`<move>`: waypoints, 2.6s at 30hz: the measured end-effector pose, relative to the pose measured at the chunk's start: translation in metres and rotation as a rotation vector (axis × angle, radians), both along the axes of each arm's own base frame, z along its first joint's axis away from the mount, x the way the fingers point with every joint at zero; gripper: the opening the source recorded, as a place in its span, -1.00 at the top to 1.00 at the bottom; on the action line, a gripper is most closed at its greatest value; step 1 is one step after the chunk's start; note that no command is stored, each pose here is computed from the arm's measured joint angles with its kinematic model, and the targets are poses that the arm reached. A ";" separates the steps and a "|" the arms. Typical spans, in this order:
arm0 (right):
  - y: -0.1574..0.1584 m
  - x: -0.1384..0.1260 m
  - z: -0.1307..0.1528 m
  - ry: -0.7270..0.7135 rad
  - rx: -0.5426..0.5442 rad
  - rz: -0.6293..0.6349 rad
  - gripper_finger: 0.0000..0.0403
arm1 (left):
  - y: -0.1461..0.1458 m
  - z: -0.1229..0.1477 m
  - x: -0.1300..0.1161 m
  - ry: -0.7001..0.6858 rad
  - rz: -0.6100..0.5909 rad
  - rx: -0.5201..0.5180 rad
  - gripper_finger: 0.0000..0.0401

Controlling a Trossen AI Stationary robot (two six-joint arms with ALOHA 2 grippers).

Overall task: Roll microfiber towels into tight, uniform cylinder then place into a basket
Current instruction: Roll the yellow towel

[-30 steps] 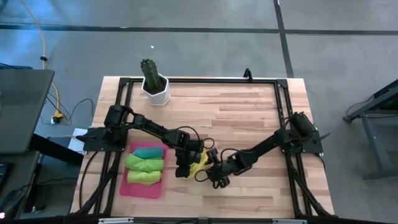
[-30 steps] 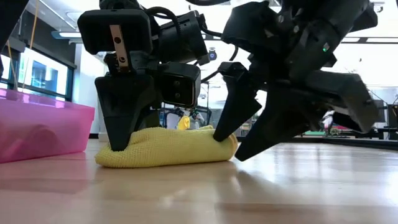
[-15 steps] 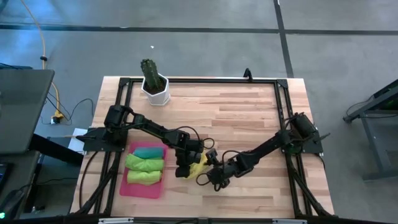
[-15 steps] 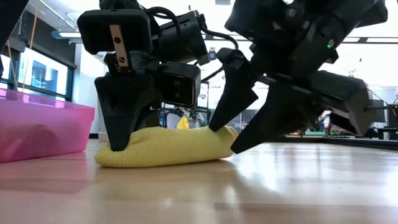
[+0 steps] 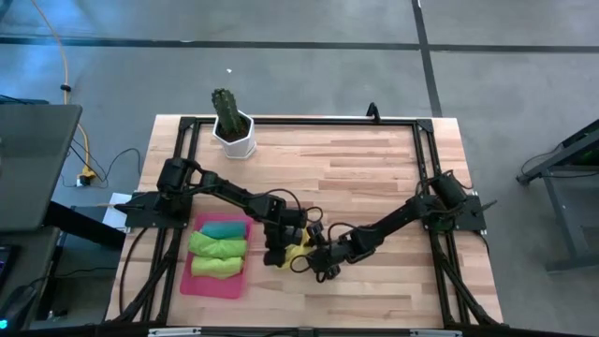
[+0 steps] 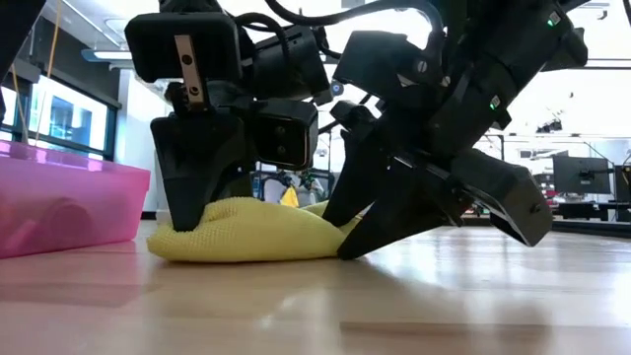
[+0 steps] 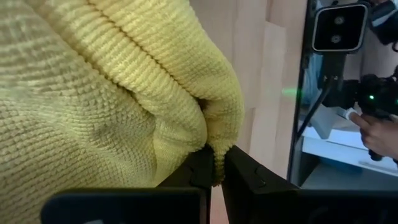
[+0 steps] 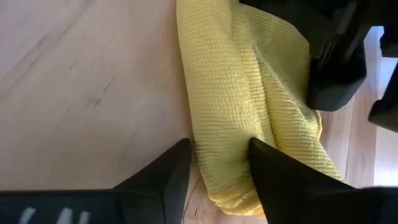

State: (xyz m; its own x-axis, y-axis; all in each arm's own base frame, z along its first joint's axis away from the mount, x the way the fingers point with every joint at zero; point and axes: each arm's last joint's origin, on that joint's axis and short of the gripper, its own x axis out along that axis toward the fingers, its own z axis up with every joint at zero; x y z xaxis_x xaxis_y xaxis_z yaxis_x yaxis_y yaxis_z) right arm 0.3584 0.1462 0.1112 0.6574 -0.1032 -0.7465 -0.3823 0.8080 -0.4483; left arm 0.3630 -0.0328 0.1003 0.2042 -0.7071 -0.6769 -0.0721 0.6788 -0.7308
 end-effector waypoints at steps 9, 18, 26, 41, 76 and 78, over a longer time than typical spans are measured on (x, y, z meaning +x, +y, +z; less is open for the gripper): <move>-0.001 -0.001 -0.002 0.018 0.017 -0.026 0.56 | -0.001 0.001 0.000 -0.013 -0.031 -0.058 0.95; -0.002 -0.006 -0.004 0.090 0.221 -0.161 0.95 | 0.000 0.000 0.000 -0.008 -0.001 0.020 0.95; -0.004 -0.011 0.011 0.243 0.605 -0.267 0.99 | 0.002 -0.002 0.001 -0.010 0.031 0.111 0.86; -0.017 -0.007 0.017 0.436 0.993 -0.473 1.00 | -0.004 0.041 0.008 -0.171 -0.150 0.274 0.62; -0.079 0.005 0.017 0.523 1.182 -0.705 1.00 | -0.083 0.064 -0.028 -0.222 -0.240 1.027 0.43; -0.082 0.006 0.018 0.521 1.196 -0.699 1.00 | -0.083 0.064 -0.029 -0.204 -0.224 1.041 0.43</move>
State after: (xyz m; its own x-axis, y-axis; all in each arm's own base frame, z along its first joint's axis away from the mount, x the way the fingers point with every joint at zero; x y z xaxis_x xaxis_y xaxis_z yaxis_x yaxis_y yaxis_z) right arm 0.3645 0.0641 0.1288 0.3721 0.5533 -0.7453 0.3256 0.6741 0.6630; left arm 0.3337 -0.1156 0.1645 0.3185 0.1598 -0.9344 0.1882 0.9554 0.2275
